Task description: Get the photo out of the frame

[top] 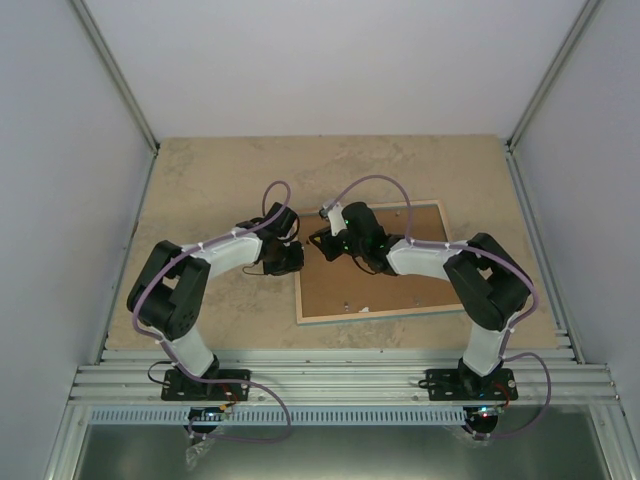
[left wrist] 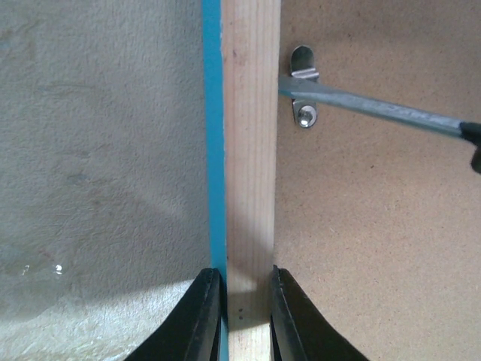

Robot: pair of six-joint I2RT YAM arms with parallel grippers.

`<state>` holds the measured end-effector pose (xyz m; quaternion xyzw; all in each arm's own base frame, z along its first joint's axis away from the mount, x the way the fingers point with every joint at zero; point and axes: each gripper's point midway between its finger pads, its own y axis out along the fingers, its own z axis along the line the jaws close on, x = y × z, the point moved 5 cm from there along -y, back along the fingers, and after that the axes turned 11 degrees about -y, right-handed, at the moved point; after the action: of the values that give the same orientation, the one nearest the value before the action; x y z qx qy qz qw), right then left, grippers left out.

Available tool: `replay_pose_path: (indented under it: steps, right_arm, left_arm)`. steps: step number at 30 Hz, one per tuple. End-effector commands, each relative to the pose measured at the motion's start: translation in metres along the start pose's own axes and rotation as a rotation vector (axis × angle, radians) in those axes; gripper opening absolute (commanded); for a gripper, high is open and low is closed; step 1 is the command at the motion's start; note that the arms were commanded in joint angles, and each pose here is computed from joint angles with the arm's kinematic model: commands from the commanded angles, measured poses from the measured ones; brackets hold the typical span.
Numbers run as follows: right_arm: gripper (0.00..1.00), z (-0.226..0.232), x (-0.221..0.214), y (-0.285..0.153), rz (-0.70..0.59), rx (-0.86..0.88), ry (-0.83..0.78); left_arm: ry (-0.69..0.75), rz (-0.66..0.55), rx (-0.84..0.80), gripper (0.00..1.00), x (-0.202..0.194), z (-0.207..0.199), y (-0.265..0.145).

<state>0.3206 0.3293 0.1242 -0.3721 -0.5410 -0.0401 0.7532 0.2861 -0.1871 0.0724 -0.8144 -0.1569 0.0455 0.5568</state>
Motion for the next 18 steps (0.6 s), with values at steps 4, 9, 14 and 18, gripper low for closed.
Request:
replay_pose_path:
  steps: [4, 9, 14, 18]
  right_arm:
    - [0.0, -0.006, -0.001, -0.003, 0.01, -0.04, -0.014]
    - [0.0, -0.007, -0.006, -0.013, 0.023, -0.06, -0.021]
    - [0.0, -0.008, -0.01, -0.021, 0.033, -0.074, -0.027]
    - [0.0, -0.005, -0.012, -0.025, 0.033, -0.06, -0.021]
  left_arm:
    - [-0.028, 0.061, 0.033, 0.12, -0.016, 0.013, 0.004]
    - [-0.034, 0.06, 0.032, 0.12, -0.016, 0.014, 0.004]
    - [-0.037, 0.058, 0.031, 0.11, -0.017, 0.014, 0.004]
    - [-0.044, 0.054, 0.028, 0.12, -0.016, 0.014, 0.003]
